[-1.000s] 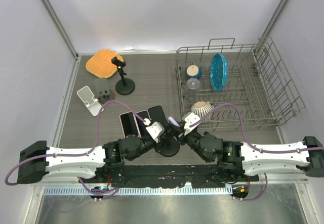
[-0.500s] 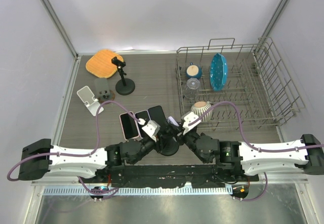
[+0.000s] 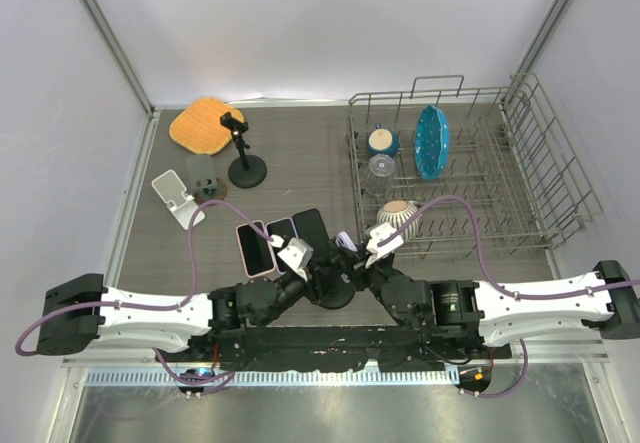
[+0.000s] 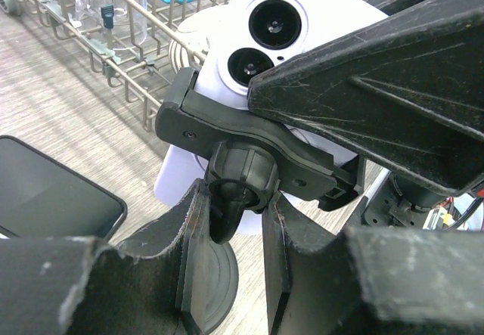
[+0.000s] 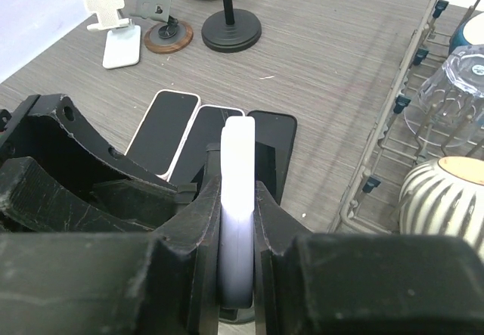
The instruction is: Remove the phone from the phone stand
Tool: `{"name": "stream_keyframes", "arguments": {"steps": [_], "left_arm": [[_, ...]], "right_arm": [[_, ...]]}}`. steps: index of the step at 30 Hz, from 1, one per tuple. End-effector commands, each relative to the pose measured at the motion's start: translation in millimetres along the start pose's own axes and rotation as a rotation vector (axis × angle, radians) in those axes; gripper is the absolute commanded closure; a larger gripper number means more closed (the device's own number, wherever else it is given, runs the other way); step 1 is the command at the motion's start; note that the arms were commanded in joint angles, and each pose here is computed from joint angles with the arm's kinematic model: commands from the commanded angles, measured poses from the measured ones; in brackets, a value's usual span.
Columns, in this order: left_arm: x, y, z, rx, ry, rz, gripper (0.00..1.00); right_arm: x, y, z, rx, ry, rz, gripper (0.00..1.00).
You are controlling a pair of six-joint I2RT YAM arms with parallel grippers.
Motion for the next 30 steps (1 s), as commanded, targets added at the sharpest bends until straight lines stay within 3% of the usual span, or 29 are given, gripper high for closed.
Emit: {"name": "stream_keyframes", "arguments": {"steps": [1, 23, 25, 30], "left_arm": [[74, 43, -9, -0.241, 0.366, -0.058, 1.0], [82, 45, -21, -0.255, 0.382, -0.07, 1.0], [78, 44, -20, -0.245, 0.357, -0.068, 1.0], [41, 36, -14, -0.186, 0.095, 0.01, 1.0]], "right_arm": [[-21, -58, -24, 0.161, -0.022, -0.21, 0.99], [-72, -47, -13, 0.19, -0.382, -0.213, 0.99], [-68, -44, -11, 0.193, -0.365, -0.228, 0.99], [-48, -30, -2, 0.162, -0.224, -0.173, 0.99]]}}
Point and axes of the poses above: each gripper's point midway between its finger pads, its own z axis out along the fingers, its own x axis along the line the jaws close on, y = z × x, the point moved 1 cm from there along -z, back along the fingers, and after that the axes turned 12 degrees about -z, right-handed, at the moved point
